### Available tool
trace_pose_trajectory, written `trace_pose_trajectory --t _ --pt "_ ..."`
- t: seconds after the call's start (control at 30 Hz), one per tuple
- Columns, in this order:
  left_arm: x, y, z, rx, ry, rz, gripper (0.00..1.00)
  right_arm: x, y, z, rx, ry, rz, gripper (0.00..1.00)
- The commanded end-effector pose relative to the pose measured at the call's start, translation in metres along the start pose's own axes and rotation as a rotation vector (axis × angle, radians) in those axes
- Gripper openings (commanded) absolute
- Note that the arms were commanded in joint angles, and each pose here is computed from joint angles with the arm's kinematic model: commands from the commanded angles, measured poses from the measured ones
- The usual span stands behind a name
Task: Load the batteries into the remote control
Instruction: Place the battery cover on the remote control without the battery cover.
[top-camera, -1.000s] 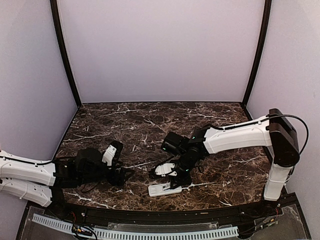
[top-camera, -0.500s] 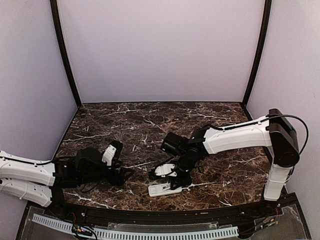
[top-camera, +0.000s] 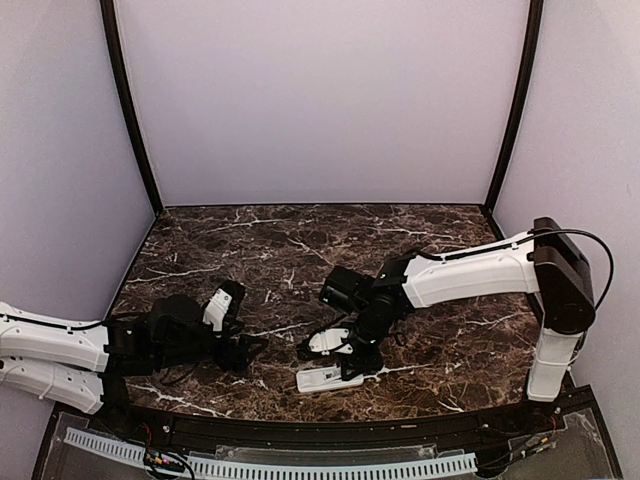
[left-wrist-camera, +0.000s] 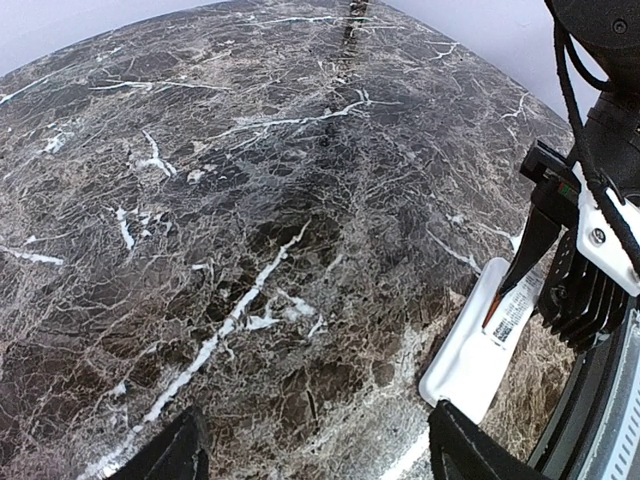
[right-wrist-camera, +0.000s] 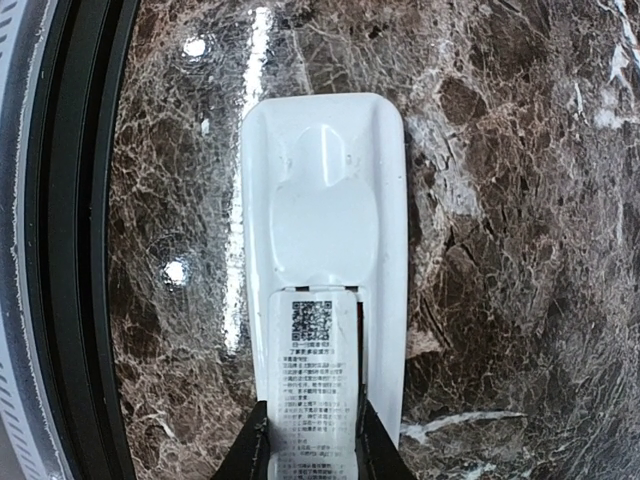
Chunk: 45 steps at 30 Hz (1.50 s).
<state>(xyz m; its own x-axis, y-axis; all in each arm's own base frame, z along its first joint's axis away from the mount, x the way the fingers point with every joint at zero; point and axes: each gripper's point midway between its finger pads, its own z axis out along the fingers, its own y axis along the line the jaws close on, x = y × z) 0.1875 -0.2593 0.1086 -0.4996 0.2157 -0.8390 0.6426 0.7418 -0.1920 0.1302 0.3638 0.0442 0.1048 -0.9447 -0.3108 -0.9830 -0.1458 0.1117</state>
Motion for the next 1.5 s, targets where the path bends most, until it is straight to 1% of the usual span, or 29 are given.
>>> trace_pose_trajectory --t 0.0,0.17,0.33,0.47,0.7,1.0,1.47 --pt "-0.004 0.002 -0.003 -0.015 -0.003 0.011 0.75 0.0 0.003 0.006 -0.006 0.025 0.019 0.19" --pt "-0.004 0.002 -0.003 -0.015 -0.002 0.01 0.75 0.001 0.002 0.007 0.001 0.028 0.031 0.24" --pt "-0.004 0.002 -0.003 -0.014 -0.003 0.011 0.75 0.001 0.001 0.007 0.003 0.027 0.04 0.31" --pt "-0.005 0.002 -0.004 -0.013 -0.006 0.014 0.75 0.002 0.001 0.008 0.004 0.03 0.038 0.34" --pt "-0.005 0.003 -0.006 -0.016 -0.006 0.017 0.75 -0.001 0.0 0.005 0.012 0.023 0.038 0.36" --pt "-0.005 0.001 -0.005 -0.01 0.001 0.032 0.75 -0.012 -0.001 -0.007 0.025 -0.022 0.038 0.4" --pt "-0.006 -0.002 -0.005 0.005 0.002 0.045 0.75 -0.018 0.003 -0.014 0.032 -0.043 0.039 0.4"
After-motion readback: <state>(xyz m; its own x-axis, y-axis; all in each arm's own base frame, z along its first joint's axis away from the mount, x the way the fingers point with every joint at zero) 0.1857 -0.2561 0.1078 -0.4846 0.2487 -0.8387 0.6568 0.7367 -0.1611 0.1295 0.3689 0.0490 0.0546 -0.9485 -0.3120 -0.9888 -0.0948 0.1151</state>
